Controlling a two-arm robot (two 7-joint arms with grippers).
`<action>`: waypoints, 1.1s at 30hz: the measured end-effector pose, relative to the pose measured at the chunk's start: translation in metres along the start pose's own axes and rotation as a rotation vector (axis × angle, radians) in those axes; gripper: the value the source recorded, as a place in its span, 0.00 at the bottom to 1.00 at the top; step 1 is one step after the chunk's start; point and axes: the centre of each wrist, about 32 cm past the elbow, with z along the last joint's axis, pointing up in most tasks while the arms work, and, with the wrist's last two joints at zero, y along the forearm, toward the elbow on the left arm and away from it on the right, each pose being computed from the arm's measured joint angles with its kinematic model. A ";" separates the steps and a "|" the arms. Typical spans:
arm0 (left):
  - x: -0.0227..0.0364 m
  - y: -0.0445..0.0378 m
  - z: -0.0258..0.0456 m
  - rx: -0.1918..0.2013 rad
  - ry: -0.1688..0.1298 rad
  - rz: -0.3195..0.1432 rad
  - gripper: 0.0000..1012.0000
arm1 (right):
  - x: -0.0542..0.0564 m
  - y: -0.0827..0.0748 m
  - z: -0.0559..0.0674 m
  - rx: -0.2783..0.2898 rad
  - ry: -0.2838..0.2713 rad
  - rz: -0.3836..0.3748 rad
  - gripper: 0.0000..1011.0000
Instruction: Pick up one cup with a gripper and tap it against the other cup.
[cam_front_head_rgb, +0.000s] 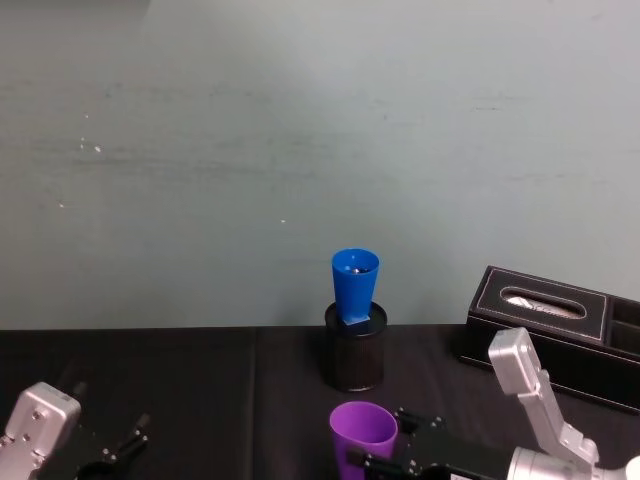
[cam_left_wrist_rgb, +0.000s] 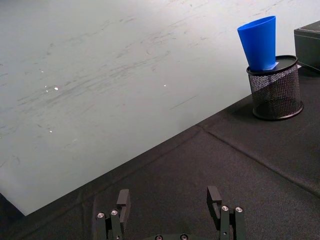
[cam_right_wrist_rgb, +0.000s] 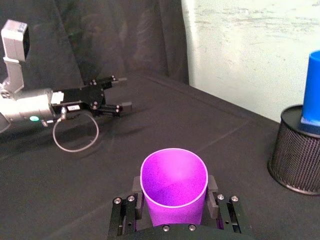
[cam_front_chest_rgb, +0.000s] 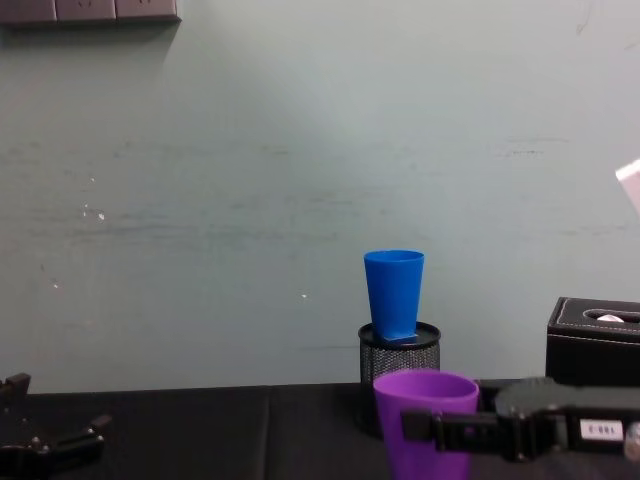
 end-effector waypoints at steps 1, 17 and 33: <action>0.0000 0.0000 0.0000 0.000 0.000 0.000 0.99 | 0.000 0.000 0.000 0.000 0.000 0.000 0.72; 0.0000 0.0000 0.0000 0.000 0.000 0.000 0.99 | 0.005 -0.006 -0.031 0.022 0.011 -0.022 0.72; 0.0000 0.0000 0.0000 0.000 0.000 0.000 0.99 | 0.009 -0.004 -0.043 0.020 0.001 -0.028 0.72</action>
